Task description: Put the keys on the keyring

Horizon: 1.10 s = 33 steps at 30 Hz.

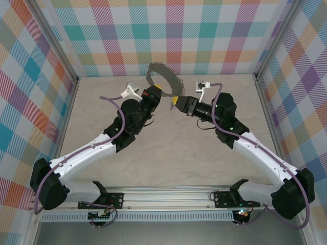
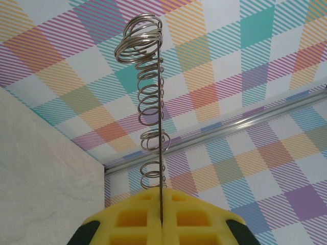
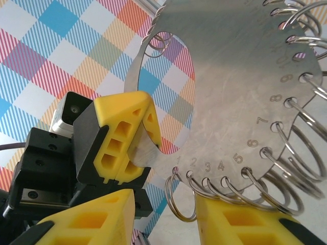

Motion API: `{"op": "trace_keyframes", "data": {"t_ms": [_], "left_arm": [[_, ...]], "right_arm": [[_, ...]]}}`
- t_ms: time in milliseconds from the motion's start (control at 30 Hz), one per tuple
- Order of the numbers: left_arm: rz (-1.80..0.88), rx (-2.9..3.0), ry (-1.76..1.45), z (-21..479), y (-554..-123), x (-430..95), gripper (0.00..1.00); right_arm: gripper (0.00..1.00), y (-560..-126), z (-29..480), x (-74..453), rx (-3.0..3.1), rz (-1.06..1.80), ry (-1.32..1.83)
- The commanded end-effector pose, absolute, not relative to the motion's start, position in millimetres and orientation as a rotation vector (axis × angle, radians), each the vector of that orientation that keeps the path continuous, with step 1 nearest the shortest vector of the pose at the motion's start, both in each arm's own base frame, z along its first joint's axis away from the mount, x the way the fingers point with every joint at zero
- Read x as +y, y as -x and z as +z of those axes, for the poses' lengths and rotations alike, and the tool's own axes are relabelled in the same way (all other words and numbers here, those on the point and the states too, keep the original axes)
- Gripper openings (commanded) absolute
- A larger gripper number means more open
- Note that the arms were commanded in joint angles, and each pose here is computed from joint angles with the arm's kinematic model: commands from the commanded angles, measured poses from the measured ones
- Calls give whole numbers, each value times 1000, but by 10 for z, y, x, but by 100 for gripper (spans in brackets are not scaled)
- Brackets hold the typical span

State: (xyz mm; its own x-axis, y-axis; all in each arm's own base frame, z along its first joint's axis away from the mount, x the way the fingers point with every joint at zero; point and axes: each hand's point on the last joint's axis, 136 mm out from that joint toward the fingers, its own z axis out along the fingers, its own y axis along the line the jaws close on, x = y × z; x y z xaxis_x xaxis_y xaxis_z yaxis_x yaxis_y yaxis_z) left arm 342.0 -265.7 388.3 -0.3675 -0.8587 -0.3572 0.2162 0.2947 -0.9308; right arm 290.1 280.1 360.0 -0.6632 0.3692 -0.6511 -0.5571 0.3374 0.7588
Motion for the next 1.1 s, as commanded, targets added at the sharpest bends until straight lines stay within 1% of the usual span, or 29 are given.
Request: {"op": "trace_keyframes", "data": {"t_ms": [0, 200, 500, 667, 833, 967, 1067], "left_arm": [[-1361, 1421, 594, 4232, -3350, -2646, 0], [-1367, 1421, 593, 4238, -3344, -2651, 0], [-1369, 1419, 592, 4245, -3338, -2643, 0], [-1372, 1419, 592, 4243, -3338, -2648, 0], [-1375, 1419, 589, 4249, -3330, -2646, 0], [-1368, 1422, 583, 4250, -3324, -2643, 0], [-1359, 1426, 580, 4237, -3327, -2641, 0]], "right_arm": [[35, -2892, 3798, 2823, 1738, 1436, 219], [31, -2918, 3747, 2810, 1756, 1414, 205], [20, -2985, 3678, 2779, 1785, 1369, 178], [15, -3006, 3675, 2750, 1793, 1354, 171], [8, -3021, 3685, 2721, 1800, 1346, 171], [0, -3037, 3687, 2687, 1804, 1349, 170], [0, -3061, 3688, 2636, 1806, 1352, 155]]}}
